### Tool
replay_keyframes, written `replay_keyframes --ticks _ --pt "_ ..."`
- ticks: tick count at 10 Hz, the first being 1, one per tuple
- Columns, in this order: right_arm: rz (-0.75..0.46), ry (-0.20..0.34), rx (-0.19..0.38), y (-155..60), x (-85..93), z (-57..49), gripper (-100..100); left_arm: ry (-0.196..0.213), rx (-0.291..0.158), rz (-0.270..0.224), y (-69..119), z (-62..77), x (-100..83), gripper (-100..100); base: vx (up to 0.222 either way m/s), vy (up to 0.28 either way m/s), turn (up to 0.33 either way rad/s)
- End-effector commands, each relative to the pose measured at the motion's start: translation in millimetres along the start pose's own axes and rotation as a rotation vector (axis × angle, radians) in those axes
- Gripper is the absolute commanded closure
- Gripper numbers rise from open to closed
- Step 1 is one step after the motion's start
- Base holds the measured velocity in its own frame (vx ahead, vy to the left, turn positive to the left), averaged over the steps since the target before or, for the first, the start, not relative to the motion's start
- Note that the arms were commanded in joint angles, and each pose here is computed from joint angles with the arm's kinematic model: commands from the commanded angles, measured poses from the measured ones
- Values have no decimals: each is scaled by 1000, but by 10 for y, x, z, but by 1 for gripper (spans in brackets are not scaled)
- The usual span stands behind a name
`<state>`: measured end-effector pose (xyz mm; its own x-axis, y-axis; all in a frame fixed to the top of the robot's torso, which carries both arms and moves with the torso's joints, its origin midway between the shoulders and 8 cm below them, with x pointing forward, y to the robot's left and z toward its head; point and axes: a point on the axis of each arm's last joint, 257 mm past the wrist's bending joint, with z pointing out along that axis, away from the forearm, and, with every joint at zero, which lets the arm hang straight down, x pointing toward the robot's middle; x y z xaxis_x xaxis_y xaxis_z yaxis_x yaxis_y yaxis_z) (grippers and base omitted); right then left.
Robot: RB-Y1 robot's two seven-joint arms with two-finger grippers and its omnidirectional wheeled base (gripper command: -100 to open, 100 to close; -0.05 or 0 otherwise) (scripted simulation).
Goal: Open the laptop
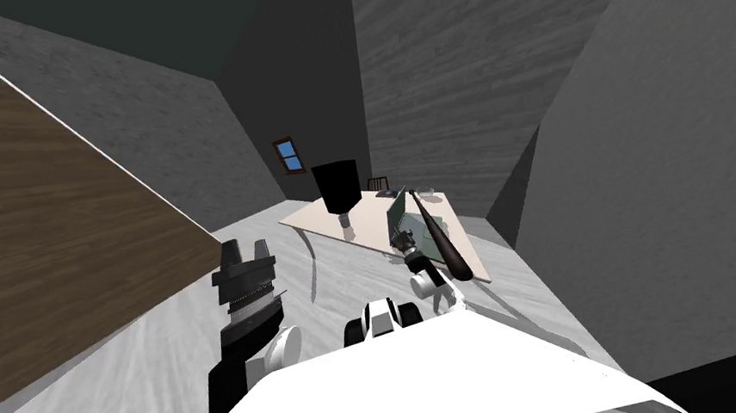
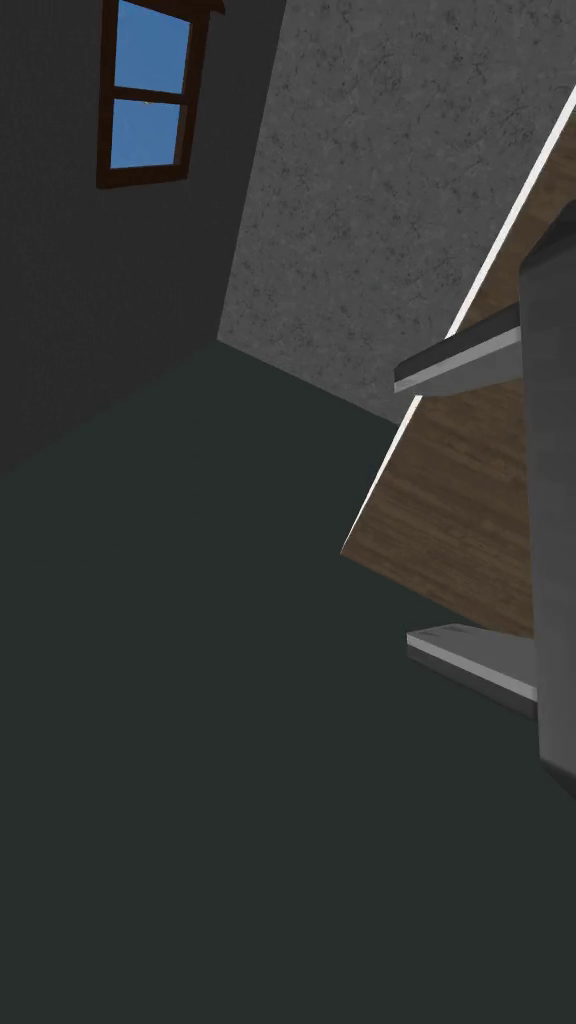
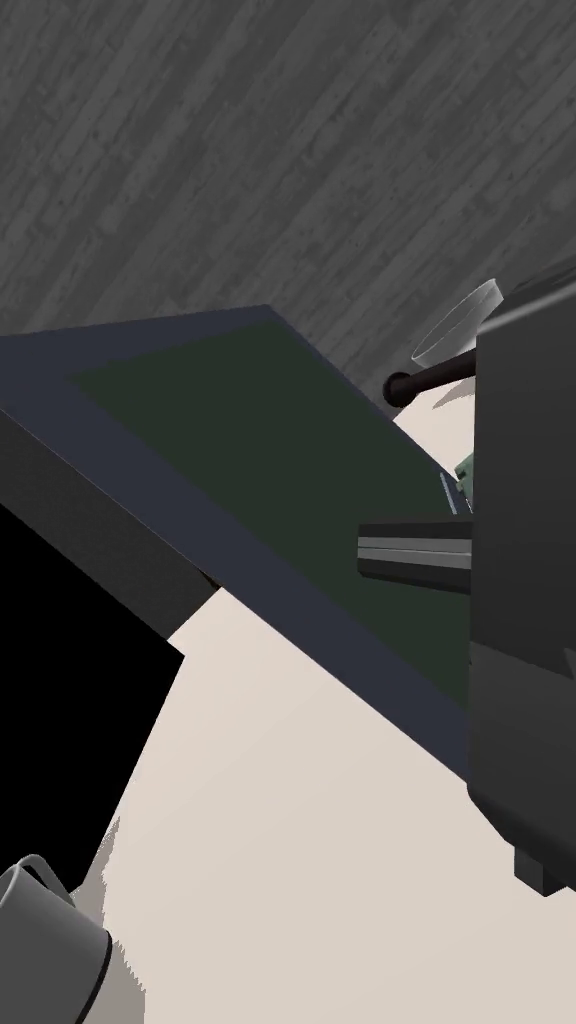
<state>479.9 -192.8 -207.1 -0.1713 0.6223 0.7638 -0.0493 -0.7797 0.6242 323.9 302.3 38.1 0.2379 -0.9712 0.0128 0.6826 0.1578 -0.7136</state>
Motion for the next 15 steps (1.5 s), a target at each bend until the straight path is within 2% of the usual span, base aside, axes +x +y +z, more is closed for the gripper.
replay_keyframes --ticks 1,5,6,8,9,12,13,15 --pt "-176 -147 48 -1 -646 -191 100 0 0 0 0 1 1 0 -178 -97 475" --pt "-436 -257 42 430 -1121 -279 100 0 0 0 0 1 1 0 -32 -10 403" --pt "-499 -271 36 533 -1186 -299 100 0 0 0 0 0 0 0 17 5 37" --pt "-582 -267 51 523 -1180 -297 100 0 0 0 0 0 0 0 10 3 -10" --pt "-646 -386 124 486 -1674 -595 100 0 0 0 0 0 0 0 -134 -57 323" --pt "-835 -479 146 842 -1993 -761 100 0 0 0 1 1 1 0 -108 -18 510" --pt "-898 -523 166 963 -2129 -846 100 0 0 0 1 1 0 0 -12 16 464" --pt "-1003 -581 186 1179 -2295 -971 100 0 0 0 0 0 0 0 -1 25 122"
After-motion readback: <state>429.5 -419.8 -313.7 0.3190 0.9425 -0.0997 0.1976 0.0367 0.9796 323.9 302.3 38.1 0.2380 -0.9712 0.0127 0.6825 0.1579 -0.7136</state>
